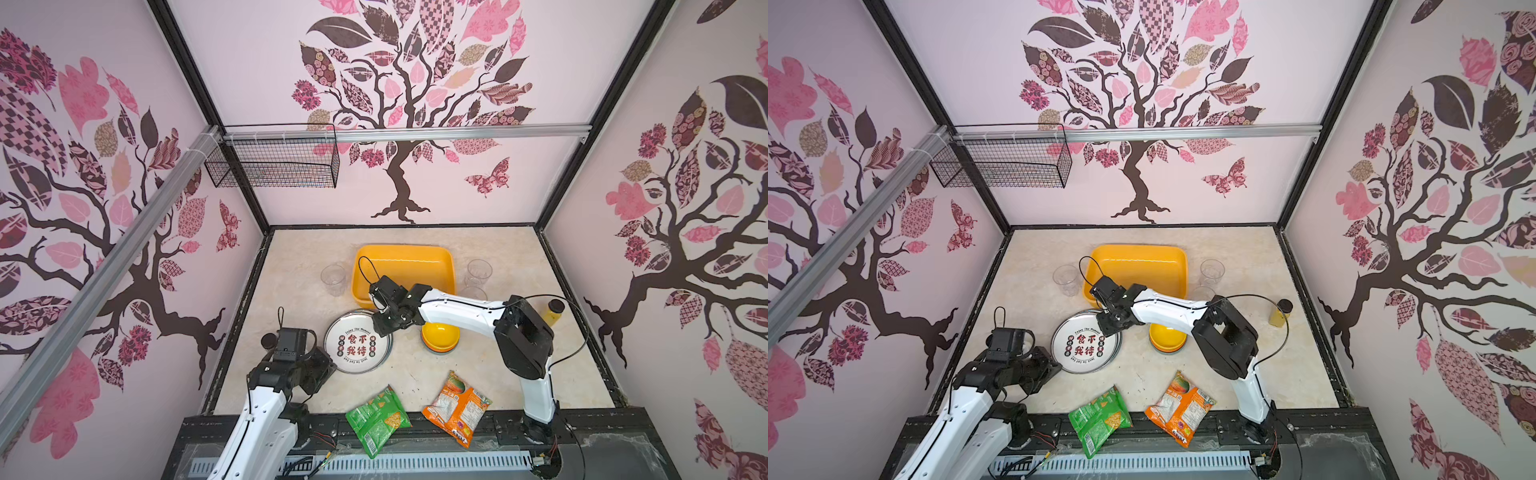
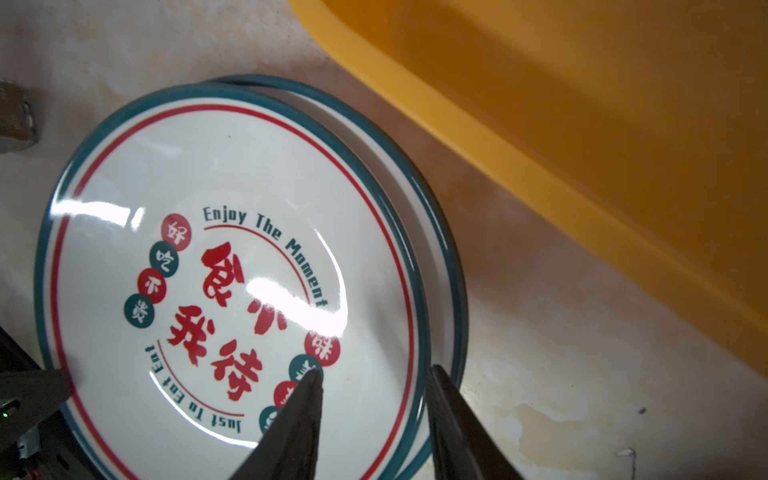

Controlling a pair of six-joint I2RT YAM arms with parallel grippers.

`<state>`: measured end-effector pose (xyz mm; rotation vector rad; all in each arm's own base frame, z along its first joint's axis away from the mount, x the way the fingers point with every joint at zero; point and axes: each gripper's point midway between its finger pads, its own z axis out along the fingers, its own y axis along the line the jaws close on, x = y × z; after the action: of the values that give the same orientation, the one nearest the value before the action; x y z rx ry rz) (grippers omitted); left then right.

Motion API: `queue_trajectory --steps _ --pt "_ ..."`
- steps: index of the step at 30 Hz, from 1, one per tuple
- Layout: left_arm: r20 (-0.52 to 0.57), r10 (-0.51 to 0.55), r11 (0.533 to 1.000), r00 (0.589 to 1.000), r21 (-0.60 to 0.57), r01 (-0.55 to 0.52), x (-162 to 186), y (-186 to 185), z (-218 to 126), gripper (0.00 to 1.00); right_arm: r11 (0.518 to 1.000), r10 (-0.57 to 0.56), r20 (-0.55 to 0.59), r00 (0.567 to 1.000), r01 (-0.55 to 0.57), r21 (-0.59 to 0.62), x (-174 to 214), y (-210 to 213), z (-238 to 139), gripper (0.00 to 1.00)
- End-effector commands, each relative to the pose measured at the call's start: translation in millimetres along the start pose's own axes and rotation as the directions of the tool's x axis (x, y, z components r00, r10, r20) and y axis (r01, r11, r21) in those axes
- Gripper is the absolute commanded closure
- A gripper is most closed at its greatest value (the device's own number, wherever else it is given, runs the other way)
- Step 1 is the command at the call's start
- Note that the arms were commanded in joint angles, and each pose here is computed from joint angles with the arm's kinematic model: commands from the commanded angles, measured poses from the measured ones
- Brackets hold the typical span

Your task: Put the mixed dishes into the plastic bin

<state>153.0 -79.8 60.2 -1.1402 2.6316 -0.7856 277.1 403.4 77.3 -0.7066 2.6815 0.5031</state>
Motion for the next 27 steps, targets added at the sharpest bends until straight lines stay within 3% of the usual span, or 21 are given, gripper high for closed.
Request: queue_trajectory --steps 1,27 --pt "0.006 0.017 1.000 1.000 0.024 -0.017 -1 -9 -9 1.00 1.000 -0.003 0.043 0.999 0.002 0.008 -19 1 -10 0.54" --pt "0.006 0.018 0.999 1.000 0.033 -0.018 1 -13 -16 1.00 1.000 -0.006 -0.022 1.000 0.006 0.028 -14 -8 26 0.46"
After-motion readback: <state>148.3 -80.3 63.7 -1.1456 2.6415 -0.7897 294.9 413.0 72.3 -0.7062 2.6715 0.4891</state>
